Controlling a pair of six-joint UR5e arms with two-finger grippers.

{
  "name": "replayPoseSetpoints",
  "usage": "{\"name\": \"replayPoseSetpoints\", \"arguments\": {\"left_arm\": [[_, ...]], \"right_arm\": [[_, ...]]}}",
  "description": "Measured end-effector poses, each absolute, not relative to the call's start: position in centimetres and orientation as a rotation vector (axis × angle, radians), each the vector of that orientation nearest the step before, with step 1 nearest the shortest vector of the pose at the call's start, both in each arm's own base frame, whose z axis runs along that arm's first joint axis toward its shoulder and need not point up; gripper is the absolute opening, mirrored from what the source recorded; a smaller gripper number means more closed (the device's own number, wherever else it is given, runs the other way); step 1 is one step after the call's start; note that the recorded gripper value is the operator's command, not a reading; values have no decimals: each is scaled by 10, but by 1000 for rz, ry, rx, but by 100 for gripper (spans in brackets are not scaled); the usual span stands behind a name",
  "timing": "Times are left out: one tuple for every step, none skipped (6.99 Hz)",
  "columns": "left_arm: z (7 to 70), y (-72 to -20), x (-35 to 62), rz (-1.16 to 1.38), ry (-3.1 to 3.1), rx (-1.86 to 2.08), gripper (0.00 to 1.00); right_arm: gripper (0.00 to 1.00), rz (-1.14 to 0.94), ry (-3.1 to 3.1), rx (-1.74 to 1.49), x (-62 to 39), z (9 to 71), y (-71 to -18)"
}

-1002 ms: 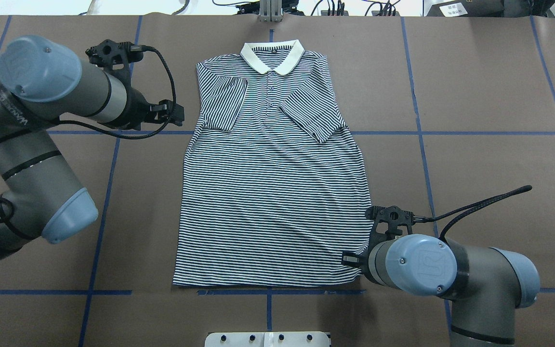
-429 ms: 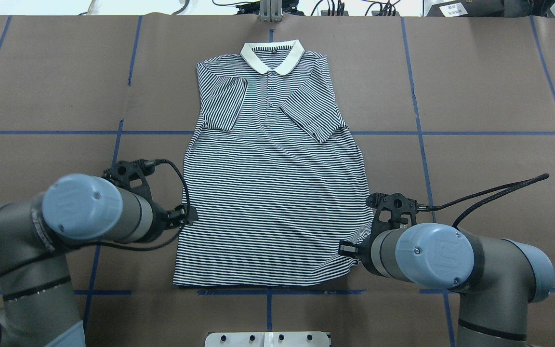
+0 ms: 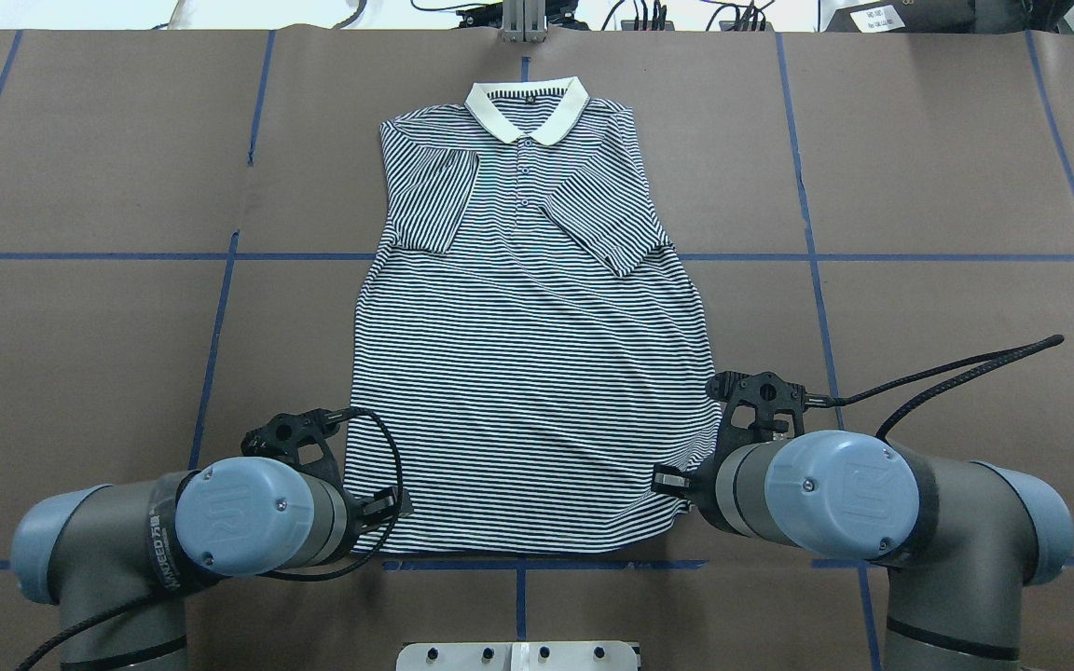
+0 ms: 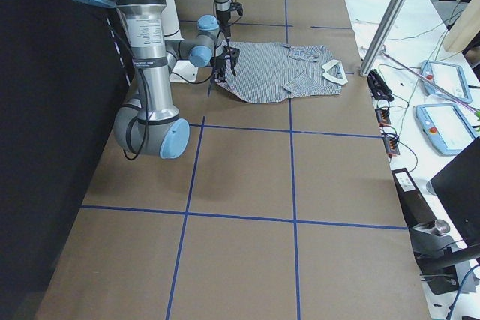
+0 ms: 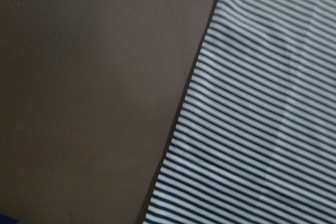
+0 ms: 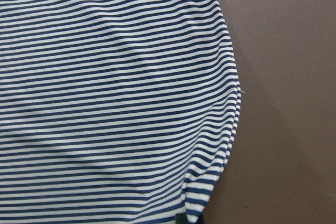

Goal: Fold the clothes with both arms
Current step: 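Grasp both hem corners with the left and right grippers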

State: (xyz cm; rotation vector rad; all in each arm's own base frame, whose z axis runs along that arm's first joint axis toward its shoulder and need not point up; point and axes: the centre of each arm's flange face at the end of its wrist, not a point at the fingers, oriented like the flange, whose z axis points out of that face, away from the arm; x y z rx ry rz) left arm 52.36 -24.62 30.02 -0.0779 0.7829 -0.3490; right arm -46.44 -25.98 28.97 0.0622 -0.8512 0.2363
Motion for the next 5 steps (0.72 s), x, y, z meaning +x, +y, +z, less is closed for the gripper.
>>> {"name": "replayPoseSetpoints", "arguments": {"left_arm": [[306, -244, 528, -351, 771, -74, 86], [309, -243, 530, -350, 764, -74, 75], [311, -241, 530, -349, 762, -74, 75], [312, -241, 530, -347, 759, -73, 75], [314, -241, 531, -346, 756, -72, 75]], "right_arm": [[0, 237, -849, 63, -465, 290, -260], [0, 237, -847, 64, -465, 291, -260], [0, 237, -846, 65, -465, 292, -260], [0, 237, -846, 64, -465, 292, -261], [0, 238, -847, 64, -465, 291, -261]]}}
